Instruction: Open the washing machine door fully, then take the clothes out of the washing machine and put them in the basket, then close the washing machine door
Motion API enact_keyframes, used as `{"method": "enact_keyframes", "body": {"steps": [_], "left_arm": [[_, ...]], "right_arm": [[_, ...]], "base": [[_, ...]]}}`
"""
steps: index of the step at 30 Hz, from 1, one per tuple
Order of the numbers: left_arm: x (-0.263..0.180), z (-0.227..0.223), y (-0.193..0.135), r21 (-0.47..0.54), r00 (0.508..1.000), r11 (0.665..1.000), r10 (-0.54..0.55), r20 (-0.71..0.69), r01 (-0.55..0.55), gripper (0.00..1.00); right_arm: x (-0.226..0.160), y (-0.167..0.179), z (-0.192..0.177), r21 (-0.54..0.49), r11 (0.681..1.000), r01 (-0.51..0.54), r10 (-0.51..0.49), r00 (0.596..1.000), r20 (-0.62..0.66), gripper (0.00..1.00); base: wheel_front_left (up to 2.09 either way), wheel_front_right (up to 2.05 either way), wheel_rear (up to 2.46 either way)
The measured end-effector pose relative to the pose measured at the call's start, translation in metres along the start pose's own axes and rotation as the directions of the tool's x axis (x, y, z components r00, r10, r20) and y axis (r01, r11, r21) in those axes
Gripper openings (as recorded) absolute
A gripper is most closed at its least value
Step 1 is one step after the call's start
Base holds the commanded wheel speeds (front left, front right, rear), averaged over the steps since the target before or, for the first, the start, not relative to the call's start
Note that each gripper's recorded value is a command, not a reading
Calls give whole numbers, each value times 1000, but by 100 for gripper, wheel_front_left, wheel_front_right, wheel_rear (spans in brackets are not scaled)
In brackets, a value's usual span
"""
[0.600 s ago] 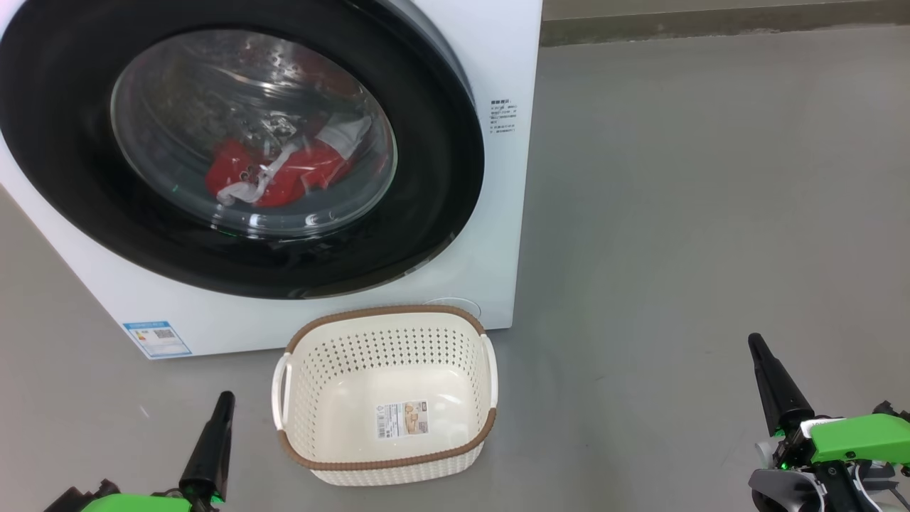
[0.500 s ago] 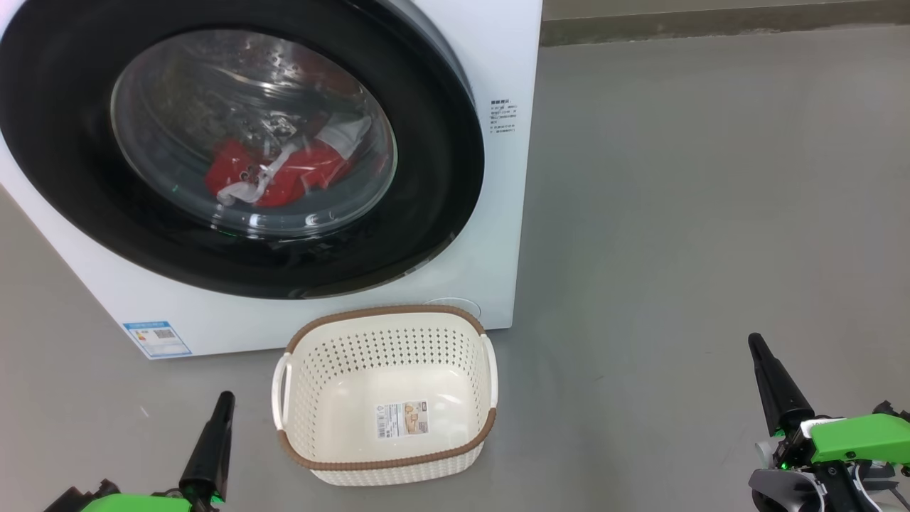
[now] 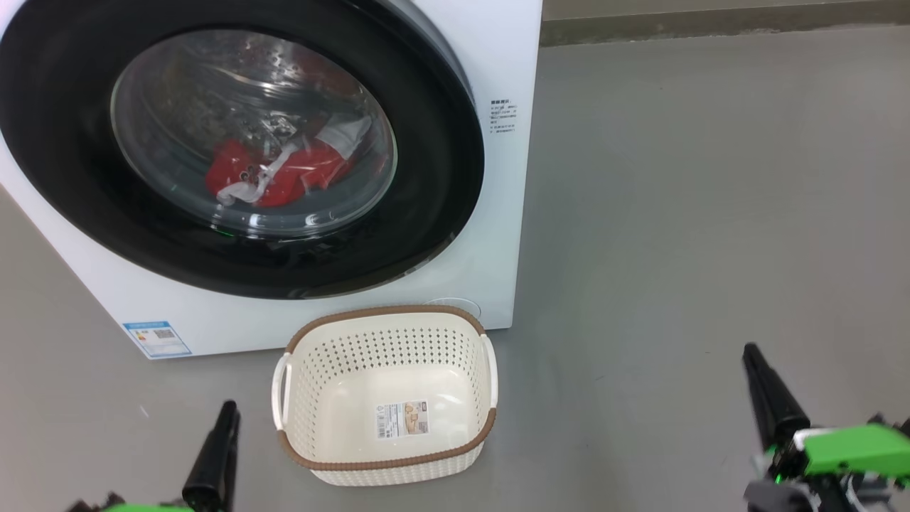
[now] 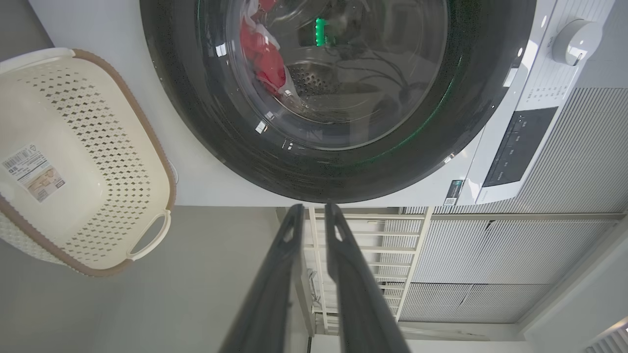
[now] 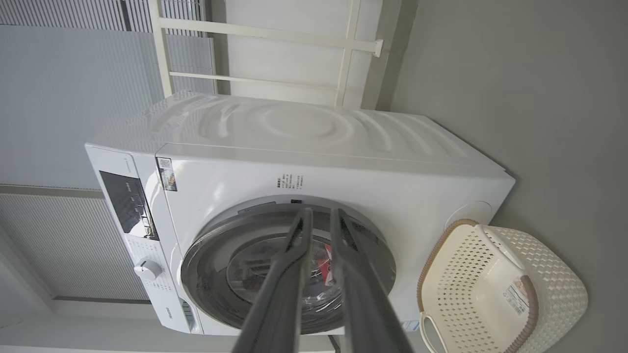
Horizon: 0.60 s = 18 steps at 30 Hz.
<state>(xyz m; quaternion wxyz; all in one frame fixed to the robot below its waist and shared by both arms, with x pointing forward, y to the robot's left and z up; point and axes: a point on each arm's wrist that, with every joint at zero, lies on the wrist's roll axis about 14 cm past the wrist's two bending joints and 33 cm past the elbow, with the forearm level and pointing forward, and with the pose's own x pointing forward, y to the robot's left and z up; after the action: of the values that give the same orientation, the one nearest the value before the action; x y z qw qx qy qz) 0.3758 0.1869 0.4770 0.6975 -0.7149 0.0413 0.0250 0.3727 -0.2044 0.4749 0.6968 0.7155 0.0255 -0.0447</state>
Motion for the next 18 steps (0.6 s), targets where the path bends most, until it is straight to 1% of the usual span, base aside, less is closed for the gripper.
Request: {"method": "enact_keyframes", "body": {"steps": [5,7,15,18], "left_arm": [[-15,-7,37,-27,994,994,110,-4,-110,100],[-19,-9,47,-31,990,990,139,-9,-139,100],[-18,-19,47,-27,990,990,139,-25,-139,100],[-12,-23,42,-22,992,992,125,-34,-126,100]], "right_arm": [[-17,-41,-7,31,992,119,-119,993,-3,100],[-23,-52,-9,38,988,151,-151,989,-3,100],[-22,-51,-9,35,988,148,-148,989,6,100],[-21,-49,-10,21,989,144,-144,990,7,100]], "base": [[0,0,0],[0,0,0],[0,0,0],[0,0,0]]}}
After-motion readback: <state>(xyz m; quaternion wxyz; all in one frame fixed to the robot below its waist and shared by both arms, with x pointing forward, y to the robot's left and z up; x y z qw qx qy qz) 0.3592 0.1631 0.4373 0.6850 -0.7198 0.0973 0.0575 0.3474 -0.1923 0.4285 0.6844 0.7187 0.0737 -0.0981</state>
